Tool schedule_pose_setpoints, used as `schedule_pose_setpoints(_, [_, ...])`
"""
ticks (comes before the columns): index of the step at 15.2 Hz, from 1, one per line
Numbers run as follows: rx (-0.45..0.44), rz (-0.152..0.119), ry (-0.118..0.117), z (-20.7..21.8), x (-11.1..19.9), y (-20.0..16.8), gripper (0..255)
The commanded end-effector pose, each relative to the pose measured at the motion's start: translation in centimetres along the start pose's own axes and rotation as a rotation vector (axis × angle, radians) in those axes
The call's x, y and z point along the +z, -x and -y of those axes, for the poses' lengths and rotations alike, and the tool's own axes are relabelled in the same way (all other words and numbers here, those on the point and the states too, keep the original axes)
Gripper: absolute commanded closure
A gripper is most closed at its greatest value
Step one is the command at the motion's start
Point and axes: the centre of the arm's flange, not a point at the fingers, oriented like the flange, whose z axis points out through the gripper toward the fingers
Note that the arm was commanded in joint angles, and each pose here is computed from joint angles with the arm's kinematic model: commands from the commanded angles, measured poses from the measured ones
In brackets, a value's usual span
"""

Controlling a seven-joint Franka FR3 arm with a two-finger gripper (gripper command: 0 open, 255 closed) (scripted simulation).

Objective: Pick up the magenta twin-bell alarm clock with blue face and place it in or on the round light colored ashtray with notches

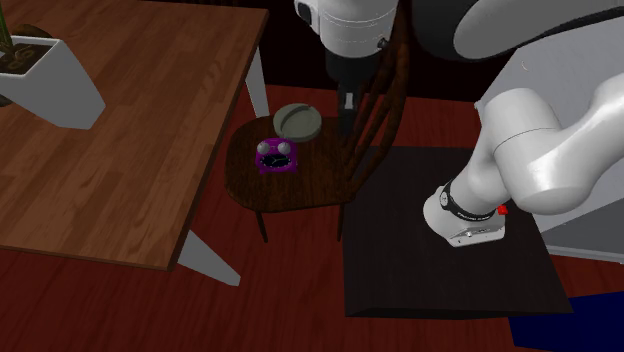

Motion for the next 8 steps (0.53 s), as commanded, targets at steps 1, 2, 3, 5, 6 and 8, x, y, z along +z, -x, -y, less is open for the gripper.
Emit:
schedule_pose_setpoints(1, [-0.008, -0.005, 0.011, -0.4, 2.1, -1.8, 0])
schedule_pose_setpoints(2, [-0.011, -0.007, 0.017, -0.6, 3.1, -2.6, 0])
schedule_pose_setpoints(3, [-0.014, -0.008, 0.022, -0.8, 4.2, -3.3, 0])
schedule_pose_setpoints(5, [-0.021, -0.011, 0.033, -1.3, 6.2, -4.8, 0])
schedule_pose_setpoints(6, [-0.024, -0.013, 0.038, -1.6, 7.2, -5.6, 0])
schedule_pose_setpoints(8, [-0.031, -0.016, 0.049, -2.1, 9.3, -7.1, 0])
